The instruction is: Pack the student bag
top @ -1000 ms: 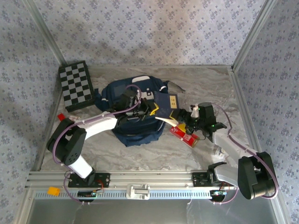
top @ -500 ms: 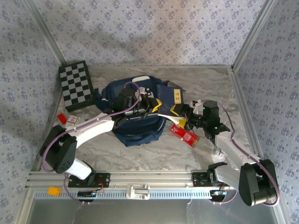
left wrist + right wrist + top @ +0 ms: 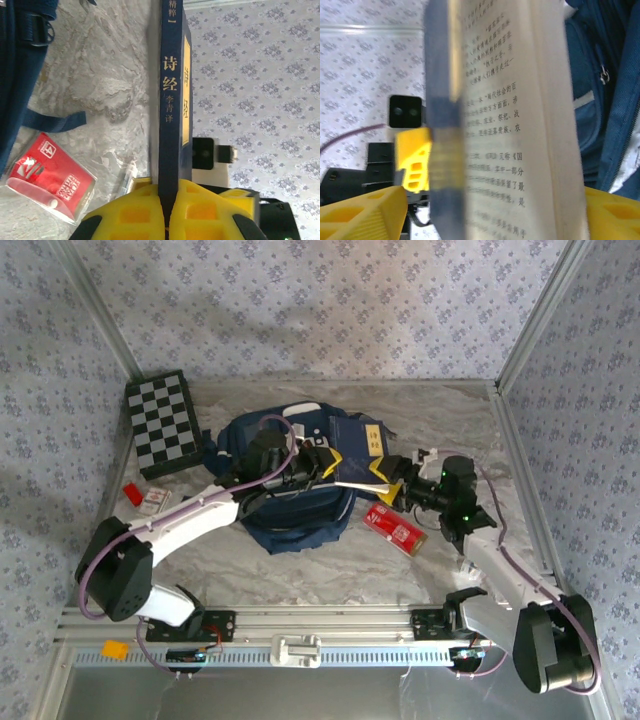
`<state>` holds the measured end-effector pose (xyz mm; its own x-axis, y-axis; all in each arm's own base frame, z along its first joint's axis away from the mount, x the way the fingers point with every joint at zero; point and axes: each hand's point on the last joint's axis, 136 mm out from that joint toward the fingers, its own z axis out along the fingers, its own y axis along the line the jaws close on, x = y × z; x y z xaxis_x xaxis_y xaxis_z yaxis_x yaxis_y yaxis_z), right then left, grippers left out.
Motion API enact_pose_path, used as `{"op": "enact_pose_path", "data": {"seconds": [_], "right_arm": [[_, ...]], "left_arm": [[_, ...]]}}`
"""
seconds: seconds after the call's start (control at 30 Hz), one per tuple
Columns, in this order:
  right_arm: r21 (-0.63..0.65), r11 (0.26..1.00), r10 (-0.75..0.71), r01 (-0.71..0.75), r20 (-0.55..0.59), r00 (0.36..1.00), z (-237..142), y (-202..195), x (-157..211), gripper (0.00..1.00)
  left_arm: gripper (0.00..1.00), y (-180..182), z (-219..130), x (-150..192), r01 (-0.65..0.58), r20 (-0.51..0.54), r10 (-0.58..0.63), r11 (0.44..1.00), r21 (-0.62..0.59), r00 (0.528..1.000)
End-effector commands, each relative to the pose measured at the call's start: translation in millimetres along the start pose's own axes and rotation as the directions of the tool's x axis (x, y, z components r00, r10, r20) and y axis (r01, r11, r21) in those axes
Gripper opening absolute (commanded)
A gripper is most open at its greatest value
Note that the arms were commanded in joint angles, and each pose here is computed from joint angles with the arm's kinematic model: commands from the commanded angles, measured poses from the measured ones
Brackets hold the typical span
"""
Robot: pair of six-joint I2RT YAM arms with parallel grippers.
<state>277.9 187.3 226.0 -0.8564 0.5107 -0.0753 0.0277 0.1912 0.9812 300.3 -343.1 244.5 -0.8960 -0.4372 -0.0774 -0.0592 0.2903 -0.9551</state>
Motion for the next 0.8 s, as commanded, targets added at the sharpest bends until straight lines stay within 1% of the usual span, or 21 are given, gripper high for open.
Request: {"op": "enact_pose_path", "data": {"seconds": [0.0,0.13,0.23,0.33,0.4,0.5,0.6,0.63,0.67,0.73,0.77], "right_arm": [[-0.070,0.996,-0.060,0.061,0.017,0.998,-8,31,-1,0.74],[-0.049,0.997,-0.063,0.064,0.018,0.998,-6,27,-2,0.62],[-0.030,0.996,-0.080,0.080,0.003,0.997,0,22,0,0.48],[0.007,0.995,-0.098,0.098,-0.023,0.995,6,15,3,0.37],[0.029,0.992,-0.120,0.121,-0.032,0.992,6,13,3,0.26],[0.090,0.986,-0.141,0.142,-0.015,0.990,2,5,1,0.15],[0.096,0.983,-0.160,0.160,-0.003,0.987,0,8,0,0.03],[0.097,0.981,-0.170,0.169,-0.003,0.985,0,9,0,0.00],[0.108,0.978,-0.178,0.177,-0.006,0.984,-1,7,1,0.00],[0.144,0.971,-0.193,0.191,0.006,0.981,-6,5,0,0.00],[0.170,0.965,-0.205,0.199,0.016,0.979,-10,3,-1,0.00]], "left_arm": [[0.00,-12,-12,-8,-0.064,0.033,0.064,0.998,0.011,0.997],[0.00,-4,-15,-7,-0.068,0.025,0.068,0.998,-0.001,0.997],[0.00,0,-14,-5,-0.082,0.015,0.082,0.997,-0.007,0.997],[0.00,7,-13,-3,-0.078,0.013,0.078,0.997,-0.014,0.997],[0.00,11,-12,-2,-0.083,0.008,0.083,0.996,-0.025,0.996],[0.00,19,-12,-1,-0.084,0.002,0.085,0.995,-0.056,0.996],[0.00,23,-14,1,-0.101,-0.001,0.101,0.993,-0.067,0.995],[0.02,23,-14,2,-0.114,-0.007,0.113,0.991,-0.070,0.994],[0.06,22,-13,3,-0.134,-0.017,0.133,0.989,-0.070,0.991],[0.20,20,-13,9,-0.188,-0.055,0.185,0.980,-0.066,0.981],[0.27,24,-16,10,-0.224,-0.071,0.219,0.971,-0.088,0.973]]}}
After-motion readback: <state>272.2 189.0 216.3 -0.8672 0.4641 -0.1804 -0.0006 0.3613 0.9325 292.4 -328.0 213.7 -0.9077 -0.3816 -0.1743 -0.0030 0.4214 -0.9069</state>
